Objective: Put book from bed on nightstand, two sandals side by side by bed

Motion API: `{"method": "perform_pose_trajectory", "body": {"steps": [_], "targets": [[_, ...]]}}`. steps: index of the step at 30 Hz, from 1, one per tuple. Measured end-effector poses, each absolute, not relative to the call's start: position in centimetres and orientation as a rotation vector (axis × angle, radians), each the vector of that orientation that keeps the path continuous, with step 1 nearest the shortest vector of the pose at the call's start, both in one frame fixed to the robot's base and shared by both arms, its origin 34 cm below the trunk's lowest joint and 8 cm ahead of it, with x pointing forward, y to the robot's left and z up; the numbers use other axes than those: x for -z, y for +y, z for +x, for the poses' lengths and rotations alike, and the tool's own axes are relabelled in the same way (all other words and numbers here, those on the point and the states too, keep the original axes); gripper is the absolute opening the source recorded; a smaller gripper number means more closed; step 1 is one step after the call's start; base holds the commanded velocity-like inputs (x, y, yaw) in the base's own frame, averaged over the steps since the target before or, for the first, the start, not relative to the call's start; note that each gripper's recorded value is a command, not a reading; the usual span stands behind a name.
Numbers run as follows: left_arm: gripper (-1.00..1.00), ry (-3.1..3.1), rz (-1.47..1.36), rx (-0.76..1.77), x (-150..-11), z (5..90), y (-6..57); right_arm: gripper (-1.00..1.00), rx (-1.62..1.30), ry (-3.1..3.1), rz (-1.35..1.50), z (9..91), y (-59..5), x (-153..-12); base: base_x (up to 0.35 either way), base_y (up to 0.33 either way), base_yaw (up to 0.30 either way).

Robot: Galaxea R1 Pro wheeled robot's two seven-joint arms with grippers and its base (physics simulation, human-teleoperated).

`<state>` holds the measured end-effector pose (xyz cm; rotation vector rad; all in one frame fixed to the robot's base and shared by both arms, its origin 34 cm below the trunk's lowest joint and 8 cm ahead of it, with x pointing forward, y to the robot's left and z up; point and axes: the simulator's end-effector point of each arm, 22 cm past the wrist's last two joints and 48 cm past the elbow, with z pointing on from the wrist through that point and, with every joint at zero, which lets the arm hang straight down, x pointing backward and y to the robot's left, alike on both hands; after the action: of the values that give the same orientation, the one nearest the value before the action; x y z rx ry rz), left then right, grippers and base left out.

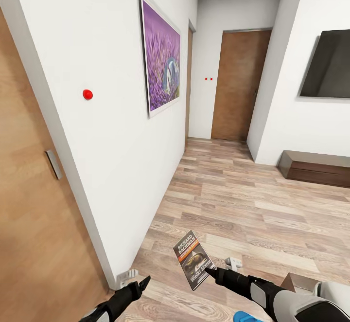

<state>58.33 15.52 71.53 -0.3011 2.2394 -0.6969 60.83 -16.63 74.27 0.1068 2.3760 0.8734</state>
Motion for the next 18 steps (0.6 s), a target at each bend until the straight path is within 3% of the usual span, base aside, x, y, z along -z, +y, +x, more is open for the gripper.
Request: {"method": "perform_pose_trajectory", "body": {"steps": [18], "targets": [[1.00,2.272,-0.336,0.573,-70.4,58.4,17.9,-1.00,-0.873,2.376,0.107,60.8,-16.6,-74.3,0.000,0.000,0.000]]}}
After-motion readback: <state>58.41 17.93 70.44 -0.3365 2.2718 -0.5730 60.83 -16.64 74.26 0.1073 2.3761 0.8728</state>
